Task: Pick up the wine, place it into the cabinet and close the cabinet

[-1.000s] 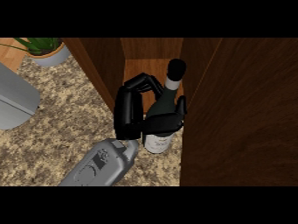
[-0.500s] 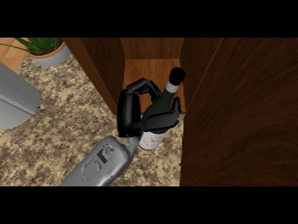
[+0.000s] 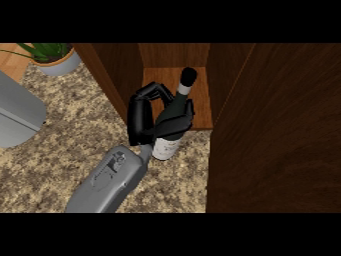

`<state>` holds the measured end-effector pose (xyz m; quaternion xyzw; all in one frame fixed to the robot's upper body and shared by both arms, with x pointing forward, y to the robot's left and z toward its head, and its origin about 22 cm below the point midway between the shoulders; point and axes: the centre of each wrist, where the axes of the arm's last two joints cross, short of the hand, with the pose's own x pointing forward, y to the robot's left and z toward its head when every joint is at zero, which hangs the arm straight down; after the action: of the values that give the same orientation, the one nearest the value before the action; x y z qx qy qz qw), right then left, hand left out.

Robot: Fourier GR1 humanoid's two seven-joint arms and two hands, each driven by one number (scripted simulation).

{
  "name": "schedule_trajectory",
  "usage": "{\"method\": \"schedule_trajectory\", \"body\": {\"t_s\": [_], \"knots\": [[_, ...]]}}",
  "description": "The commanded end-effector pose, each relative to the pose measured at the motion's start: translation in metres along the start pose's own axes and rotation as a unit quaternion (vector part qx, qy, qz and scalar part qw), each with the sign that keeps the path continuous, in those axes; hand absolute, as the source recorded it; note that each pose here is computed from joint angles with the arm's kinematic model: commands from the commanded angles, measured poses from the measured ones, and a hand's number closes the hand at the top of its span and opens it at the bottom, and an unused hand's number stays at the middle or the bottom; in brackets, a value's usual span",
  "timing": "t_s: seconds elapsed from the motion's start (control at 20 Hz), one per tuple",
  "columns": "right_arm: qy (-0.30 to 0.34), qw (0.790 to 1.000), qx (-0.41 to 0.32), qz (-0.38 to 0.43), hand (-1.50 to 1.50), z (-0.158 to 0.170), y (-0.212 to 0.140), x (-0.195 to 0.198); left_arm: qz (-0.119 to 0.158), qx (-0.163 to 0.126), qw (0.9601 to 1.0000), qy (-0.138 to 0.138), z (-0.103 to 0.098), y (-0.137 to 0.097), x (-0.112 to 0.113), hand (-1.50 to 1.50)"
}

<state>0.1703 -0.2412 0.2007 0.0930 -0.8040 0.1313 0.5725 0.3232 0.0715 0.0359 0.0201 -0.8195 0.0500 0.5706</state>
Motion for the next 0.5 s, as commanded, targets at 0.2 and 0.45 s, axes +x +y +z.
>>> {"method": "schedule_trajectory", "body": {"t_s": [0.2,0.45], "knots": [[-0.026,0.999,0.013,-0.017,-1.5,0.016,-0.004,0.024,0.007,0.013,0.9998,0.016,-0.022,0.013,-0.005,1.5],[-0.022,0.999,0.008,-0.024,-1.5,0.016,0.01,0.02,0.011,0.005,0.9994,0.031,-0.03,0.016,-0.024,1.5]]}}
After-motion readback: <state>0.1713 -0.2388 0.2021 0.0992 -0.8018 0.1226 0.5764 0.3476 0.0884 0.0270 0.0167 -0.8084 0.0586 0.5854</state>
